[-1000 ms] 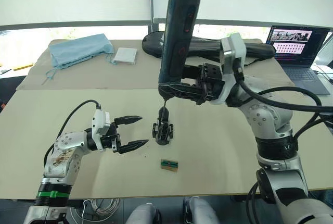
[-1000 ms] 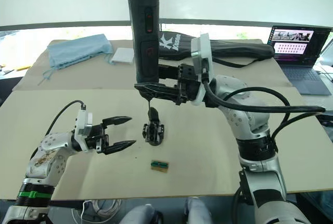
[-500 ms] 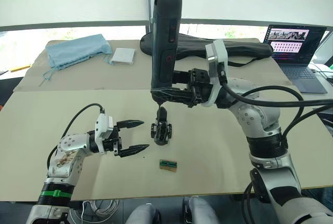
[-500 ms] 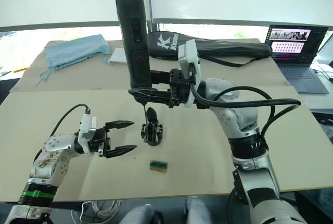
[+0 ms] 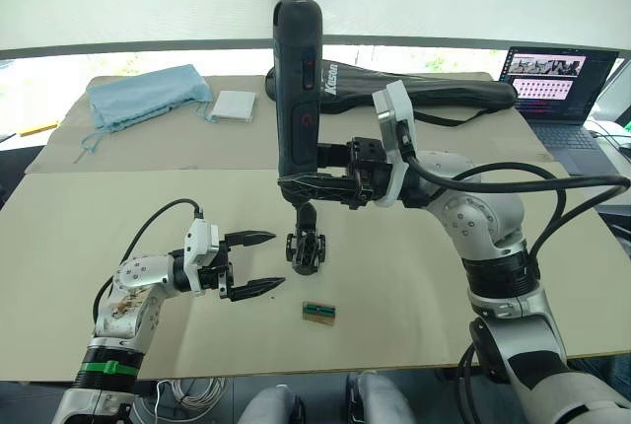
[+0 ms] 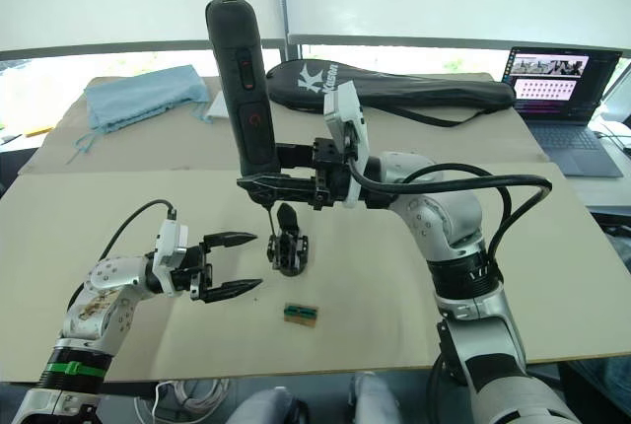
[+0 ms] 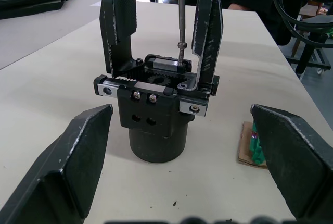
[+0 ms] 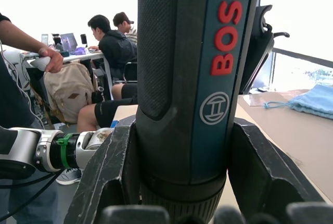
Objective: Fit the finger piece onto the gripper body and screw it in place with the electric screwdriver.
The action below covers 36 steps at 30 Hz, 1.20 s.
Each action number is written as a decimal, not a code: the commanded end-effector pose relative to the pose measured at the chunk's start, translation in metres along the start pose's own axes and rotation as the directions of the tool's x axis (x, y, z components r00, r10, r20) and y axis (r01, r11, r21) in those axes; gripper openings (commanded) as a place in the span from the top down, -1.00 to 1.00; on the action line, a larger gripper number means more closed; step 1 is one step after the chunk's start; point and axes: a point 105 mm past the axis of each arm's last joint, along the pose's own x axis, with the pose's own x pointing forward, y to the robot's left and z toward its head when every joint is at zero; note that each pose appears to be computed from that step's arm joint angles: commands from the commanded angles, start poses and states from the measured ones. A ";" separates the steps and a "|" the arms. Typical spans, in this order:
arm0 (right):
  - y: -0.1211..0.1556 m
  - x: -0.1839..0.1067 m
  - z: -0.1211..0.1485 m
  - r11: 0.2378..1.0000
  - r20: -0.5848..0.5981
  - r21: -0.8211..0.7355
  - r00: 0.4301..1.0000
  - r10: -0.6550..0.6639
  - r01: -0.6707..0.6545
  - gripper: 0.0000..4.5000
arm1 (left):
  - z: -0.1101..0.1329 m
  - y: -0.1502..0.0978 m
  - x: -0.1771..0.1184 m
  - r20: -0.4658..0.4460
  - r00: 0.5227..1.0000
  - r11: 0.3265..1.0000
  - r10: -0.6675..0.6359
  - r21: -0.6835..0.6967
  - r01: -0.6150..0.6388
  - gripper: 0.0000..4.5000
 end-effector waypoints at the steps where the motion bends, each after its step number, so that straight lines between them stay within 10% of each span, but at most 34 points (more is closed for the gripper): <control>1: 0.006 0.004 0.014 0.998 0.030 -0.057 0.999 0.020 -0.018 0.14 | 0.002 0.000 0.000 0.005 1.000 1.000 0.001 0.029 -0.001 -1.00; 36: 0.005 0.003 0.001 0.999 -0.023 -0.033 1.000 0.022 -0.023 0.14 | -0.001 -0.005 0.002 0.000 1.000 1.000 0.007 0.024 -0.007 -1.00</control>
